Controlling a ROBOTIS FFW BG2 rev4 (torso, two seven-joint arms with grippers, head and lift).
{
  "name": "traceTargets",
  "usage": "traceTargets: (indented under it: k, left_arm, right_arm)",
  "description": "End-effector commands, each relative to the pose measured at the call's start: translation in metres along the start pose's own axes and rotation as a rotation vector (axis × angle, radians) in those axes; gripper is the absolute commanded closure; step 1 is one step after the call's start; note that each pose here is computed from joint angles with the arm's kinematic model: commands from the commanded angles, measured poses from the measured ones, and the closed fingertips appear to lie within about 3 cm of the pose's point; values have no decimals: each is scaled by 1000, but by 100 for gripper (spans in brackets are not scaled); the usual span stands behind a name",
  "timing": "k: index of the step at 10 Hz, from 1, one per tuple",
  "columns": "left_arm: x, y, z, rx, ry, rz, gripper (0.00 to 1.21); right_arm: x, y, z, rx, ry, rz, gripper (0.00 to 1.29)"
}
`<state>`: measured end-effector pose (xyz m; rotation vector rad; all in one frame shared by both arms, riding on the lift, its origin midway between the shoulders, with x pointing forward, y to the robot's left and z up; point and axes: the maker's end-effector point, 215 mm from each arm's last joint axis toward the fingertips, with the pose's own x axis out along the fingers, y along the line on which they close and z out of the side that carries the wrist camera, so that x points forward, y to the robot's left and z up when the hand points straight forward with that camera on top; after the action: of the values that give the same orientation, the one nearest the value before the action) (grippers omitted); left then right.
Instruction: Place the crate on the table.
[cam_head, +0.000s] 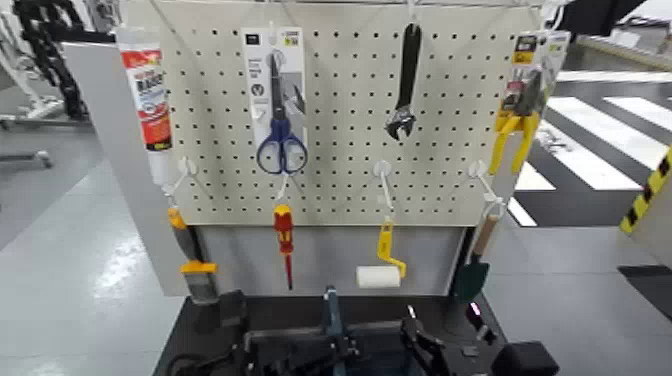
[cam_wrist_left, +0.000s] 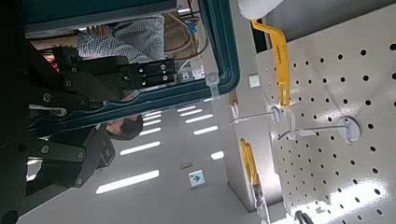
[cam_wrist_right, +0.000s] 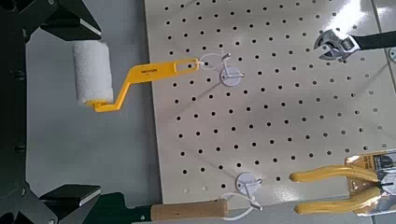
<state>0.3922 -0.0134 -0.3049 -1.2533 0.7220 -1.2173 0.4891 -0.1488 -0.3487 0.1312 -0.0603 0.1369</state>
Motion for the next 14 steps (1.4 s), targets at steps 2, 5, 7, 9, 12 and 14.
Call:
traceTargets:
  k: [2, 5, 7, 9, 12, 14]
  left_arm:
    - [1, 1, -1, -7, 0, -7, 119]
    - [1, 0, 0, -6, 0, -9, 119]
    - [-3, 1, 5, 17, 4, 9, 119]
    - [-7, 1, 12, 32, 12, 24, 119]
    - [-10, 5, 20, 45, 30, 47, 119]
    - [-13, 11, 23, 44, 33, 56, 119]
  right_arm:
    - [0, 0, 0, 0, 0, 0, 14]
    - [0, 1, 0, 0, 0, 1, 14]
    - [0, 1, -1, 2, 2, 1, 14]
    - [-1, 1, -1, 3, 0, 0, 14]
    - [-1, 1, -1, 6, -2, -1, 14]
    - [-1, 1, -1, 7, -3, -1, 14]
